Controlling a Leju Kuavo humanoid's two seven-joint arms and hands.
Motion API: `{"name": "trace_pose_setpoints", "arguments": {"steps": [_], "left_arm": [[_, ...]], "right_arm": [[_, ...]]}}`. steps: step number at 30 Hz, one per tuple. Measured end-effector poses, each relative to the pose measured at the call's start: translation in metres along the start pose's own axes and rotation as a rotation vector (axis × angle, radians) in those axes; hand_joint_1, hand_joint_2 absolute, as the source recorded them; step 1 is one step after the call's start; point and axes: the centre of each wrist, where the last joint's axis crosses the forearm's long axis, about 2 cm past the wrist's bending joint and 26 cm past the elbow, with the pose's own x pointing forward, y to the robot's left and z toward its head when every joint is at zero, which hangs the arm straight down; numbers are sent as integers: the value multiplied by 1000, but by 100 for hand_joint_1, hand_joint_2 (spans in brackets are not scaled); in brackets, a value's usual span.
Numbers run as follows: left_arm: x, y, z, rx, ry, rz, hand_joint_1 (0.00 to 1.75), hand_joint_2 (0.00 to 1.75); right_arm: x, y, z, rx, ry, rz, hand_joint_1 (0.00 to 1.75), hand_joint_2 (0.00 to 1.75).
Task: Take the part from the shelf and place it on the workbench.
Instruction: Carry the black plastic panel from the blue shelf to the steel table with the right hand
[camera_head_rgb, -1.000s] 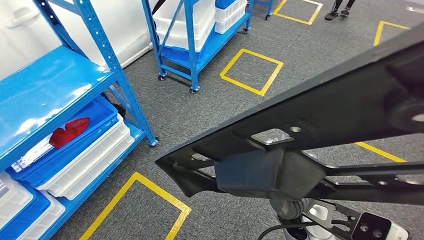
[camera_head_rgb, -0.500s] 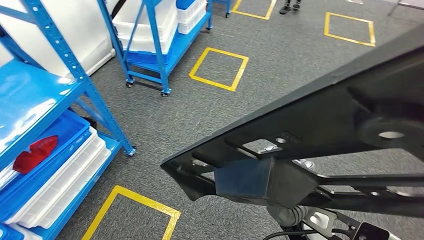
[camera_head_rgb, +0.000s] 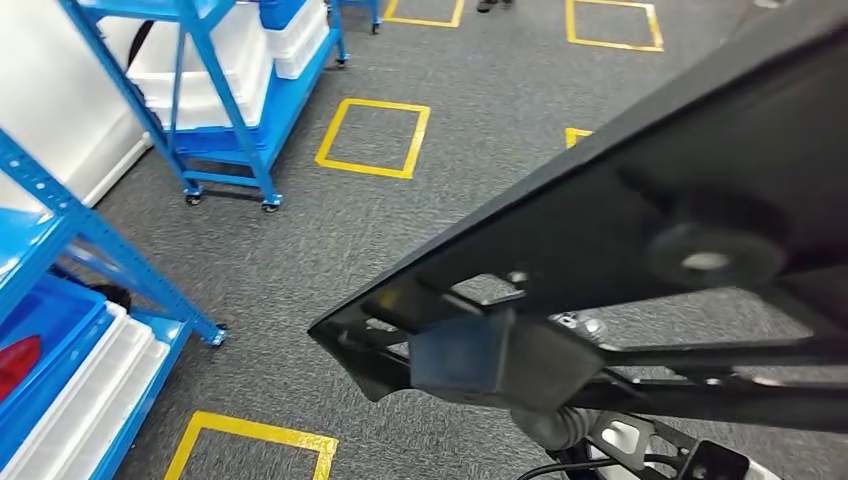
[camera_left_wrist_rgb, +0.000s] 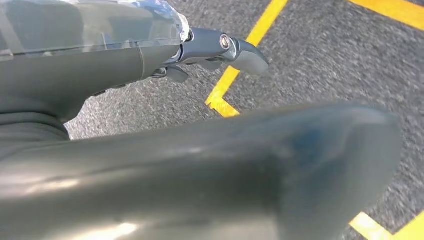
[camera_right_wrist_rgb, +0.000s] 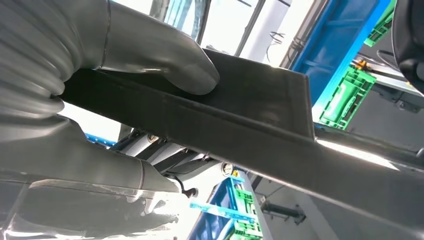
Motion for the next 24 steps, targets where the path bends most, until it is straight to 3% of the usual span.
{"name": "trace_pose_setpoints", "arguments": {"steps": [24], "left_arm": [[0, -20, 3, -54, -22, 18, 0, 0]], "right_arm": [[-48, 3, -32, 112, 111, -166, 150, 175]]}}
